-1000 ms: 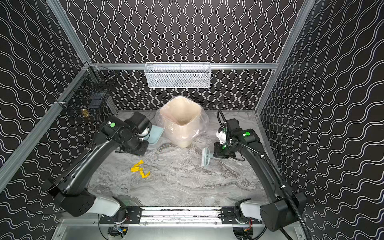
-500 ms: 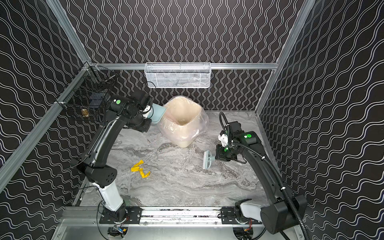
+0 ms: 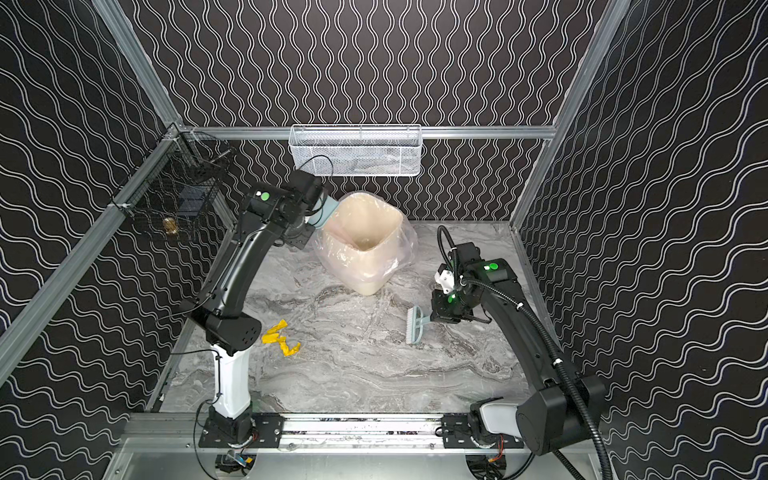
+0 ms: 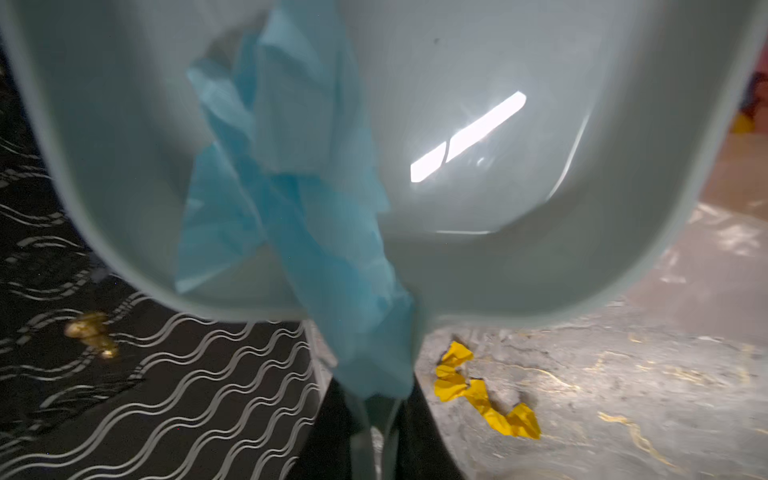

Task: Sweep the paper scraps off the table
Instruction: 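Tip the dustpan over the bin with the left gripper to empty it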

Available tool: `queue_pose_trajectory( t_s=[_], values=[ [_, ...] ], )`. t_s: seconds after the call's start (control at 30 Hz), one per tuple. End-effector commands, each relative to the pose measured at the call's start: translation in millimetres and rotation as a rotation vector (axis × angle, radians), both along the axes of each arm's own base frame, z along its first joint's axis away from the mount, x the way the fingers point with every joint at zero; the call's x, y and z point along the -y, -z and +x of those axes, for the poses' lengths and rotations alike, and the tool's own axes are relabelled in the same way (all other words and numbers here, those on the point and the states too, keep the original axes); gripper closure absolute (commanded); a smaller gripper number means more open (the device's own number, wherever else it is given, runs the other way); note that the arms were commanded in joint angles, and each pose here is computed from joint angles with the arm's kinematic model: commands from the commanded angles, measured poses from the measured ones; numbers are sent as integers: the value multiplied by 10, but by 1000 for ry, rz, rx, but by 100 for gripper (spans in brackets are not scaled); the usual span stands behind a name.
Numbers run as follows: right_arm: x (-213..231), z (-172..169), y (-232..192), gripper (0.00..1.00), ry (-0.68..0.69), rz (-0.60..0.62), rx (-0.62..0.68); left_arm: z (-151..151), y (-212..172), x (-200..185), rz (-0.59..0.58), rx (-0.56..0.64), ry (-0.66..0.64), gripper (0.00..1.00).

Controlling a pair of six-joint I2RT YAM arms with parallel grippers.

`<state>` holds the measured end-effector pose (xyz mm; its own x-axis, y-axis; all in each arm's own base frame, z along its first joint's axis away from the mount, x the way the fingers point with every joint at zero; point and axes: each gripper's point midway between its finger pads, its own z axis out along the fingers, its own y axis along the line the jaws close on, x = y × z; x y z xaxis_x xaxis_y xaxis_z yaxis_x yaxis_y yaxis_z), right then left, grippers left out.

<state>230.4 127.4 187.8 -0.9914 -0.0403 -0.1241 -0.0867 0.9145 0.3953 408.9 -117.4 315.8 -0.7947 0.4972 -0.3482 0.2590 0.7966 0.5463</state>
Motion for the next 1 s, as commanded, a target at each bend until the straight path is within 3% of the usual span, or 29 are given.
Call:
queue_pose_trajectory(
  t_s=[0.0, 0.4, 0.77, 0.97],
  values=[
    [-59, -46, -12, 100, -21, 35, -25, 149, -156, -13, 177, 81, 33, 100],
    [-95, -57, -29, 100, -24, 58, -27, 546, -361, 486, 589, 203, 227, 100],
    [-131, -63, -25, 100, -39, 69, -7, 719, -672, 902, 969, 316, 413, 100],
    [-125, -53, -49, 100, -38, 69, 10, 750, -678, 968, 1006, 310, 456, 100]
  ],
)
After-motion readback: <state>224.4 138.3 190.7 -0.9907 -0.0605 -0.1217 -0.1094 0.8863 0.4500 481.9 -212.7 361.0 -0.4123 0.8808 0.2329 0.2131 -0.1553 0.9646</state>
